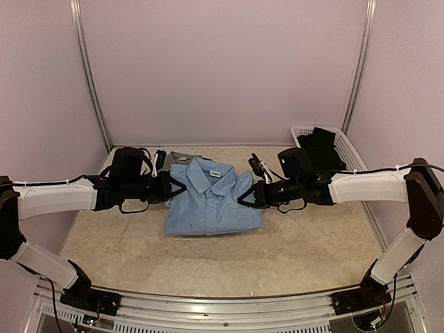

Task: Fold and stack the long sleeve shirts
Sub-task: Place the square-folded shirt on the square-folded shirt.

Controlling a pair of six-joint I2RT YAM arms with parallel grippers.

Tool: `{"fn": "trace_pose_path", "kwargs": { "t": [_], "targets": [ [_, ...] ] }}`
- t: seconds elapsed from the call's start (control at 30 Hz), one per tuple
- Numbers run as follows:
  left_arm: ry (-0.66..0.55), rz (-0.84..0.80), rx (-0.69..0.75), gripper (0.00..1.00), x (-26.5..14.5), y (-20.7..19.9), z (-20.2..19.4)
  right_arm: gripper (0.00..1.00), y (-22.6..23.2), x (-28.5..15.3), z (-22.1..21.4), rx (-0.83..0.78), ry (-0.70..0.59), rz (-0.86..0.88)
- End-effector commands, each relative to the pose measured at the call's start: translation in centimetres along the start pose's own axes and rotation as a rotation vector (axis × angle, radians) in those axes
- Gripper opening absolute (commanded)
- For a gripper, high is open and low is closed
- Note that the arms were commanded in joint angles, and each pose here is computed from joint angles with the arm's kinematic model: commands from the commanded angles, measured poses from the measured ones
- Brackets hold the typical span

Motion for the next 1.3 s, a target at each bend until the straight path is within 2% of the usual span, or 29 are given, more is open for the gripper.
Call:
{"fn": "trace_pose_path", "kwargs": {
  "t": [0.0,0.13,0.3,0.57,0.73,1.0,1.27],
  "targets": [
    [-0.045,0.0,0.066,0.0,-2.1,-1.4,3.3,0.0,3.1,-1.6,3.2,-0.077,-0.074,0.012],
    [-0.118,0.02,0.084,0.0,-3.5,-1.5,6.7,0.0,4.0,-1.6,6.1,-0.133,-0.128,-0.03],
    [-0.184,0.076,0.108,0.0,-4.3,-0.1,11.2,0.0,2.9,0.5,9.1,-0.147,-0.162,-0.035],
    [-0.231,0.188,0.065,0.0,-3.8,6.1,17.1,0.0,1.5,4.7,11.8,-0.122,-0.219,-0.006],
    [-0.25,0.247,0.049,0.0,-2.2,9.7,19.1,0.0,-0.4,8.0,12.6,-0.095,-0.227,0.005],
    [-0.228,0.259,0.056,0.0,1.7,12.1,23.2,0.0,-3.2,12.0,11.7,-0.017,-0.216,0.044],
    [-0.178,0.314,0.017,0.0,3.6,15.5,23.6,0.0,-5.3,14.2,10.1,0.04,-0.176,0.048]
  ]
}}
Point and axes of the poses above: each gripper's point midway between its finger pads, its own x axis out along the fingers, its own y axis along the line the jaws close on, z = x × y, the point moved 10 cm from there along -x, back along the fingers, and after that the axes turned 4 degrees about -x, right-handed, at the moved point
